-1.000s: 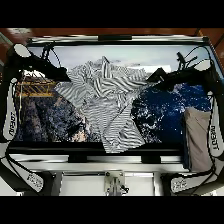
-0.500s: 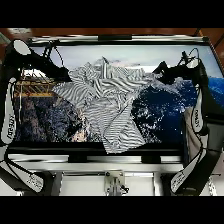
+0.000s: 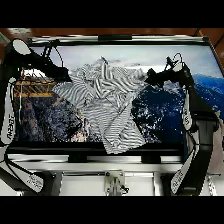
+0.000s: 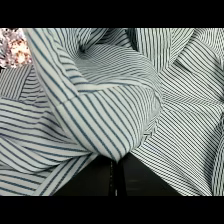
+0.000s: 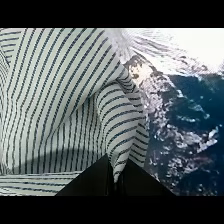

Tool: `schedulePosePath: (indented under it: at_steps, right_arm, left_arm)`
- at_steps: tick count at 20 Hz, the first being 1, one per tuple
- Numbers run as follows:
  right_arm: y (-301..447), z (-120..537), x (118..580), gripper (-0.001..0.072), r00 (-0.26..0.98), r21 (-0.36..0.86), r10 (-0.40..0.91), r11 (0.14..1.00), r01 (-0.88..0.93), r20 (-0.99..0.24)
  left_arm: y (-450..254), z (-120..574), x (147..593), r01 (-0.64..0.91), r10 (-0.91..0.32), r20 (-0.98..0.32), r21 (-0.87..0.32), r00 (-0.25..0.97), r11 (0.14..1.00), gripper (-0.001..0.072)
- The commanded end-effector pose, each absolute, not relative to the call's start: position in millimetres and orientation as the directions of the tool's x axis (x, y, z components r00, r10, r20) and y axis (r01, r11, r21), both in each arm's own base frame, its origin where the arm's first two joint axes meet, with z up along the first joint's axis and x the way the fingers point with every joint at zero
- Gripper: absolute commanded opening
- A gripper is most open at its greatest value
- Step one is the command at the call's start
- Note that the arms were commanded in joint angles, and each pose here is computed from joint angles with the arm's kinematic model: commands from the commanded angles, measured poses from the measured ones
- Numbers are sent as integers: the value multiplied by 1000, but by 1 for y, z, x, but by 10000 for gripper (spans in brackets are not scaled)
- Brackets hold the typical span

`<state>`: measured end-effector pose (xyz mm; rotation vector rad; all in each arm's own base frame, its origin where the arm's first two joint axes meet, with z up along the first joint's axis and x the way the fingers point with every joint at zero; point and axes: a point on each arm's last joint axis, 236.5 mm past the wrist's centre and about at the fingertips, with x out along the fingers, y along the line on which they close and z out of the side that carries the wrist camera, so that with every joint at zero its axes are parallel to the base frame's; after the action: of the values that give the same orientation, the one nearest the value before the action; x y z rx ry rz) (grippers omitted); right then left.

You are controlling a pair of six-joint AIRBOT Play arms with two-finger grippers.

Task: Fold the shirts.

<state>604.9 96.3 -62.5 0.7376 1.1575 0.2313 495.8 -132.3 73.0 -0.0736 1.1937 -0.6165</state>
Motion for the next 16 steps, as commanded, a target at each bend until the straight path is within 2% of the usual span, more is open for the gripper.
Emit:
schedulePosePath:
  at_steps: [1, 5, 7, 9, 10, 12, 14, 16]
  right_arm:
    - [94, -29, 617, 81, 469, 622, 516, 777, 96, -717]
    - [68, 93, 620, 81, 642, 590, 475, 807, -43, -602]
    - [59, 168, 593, 81, 689, 553, 472, 824, -122, -551]
    - [57, 232, 547, 81, 699, 509, 477, 840, -187, -532]
    - [56, 253, 516, 81, 686, 467, 466, 861, -205, -559]
    - [43, 260, 452, 81, 617, 350, 372, 922, -163, -693]
    - [30, 249, 395, 81, 518, 265, 283, 958, -109, -807]
    - [32, 233, 357, 81, 440, 234, 244, 969, -78, -864]
  left_arm:
    - [-130, 74, 497, 407, -483, -845, -367, 231, 837, 50]
    - [-125, 122, 512, 436, -483, -803, -317, 349, 842, 50]
    - [-125, 174, 508, 467, -484, -753, -266, 446, 843, 49]
    - [-122, 227, 484, 489, -477, -706, -210, 523, 847, 49]
    - [-122, 248, 469, 497, -478, -685, -192, 550, 846, 49]
    - [-122, 273, 435, 494, -480, -667, -189, 570, 849, 49]
    - [-119, 258, 399, 457, -449, -731, -209, 514, 865, 49]
    - [-116, 215, 373, 400, -364, -829, -189, 424, 897, 49]
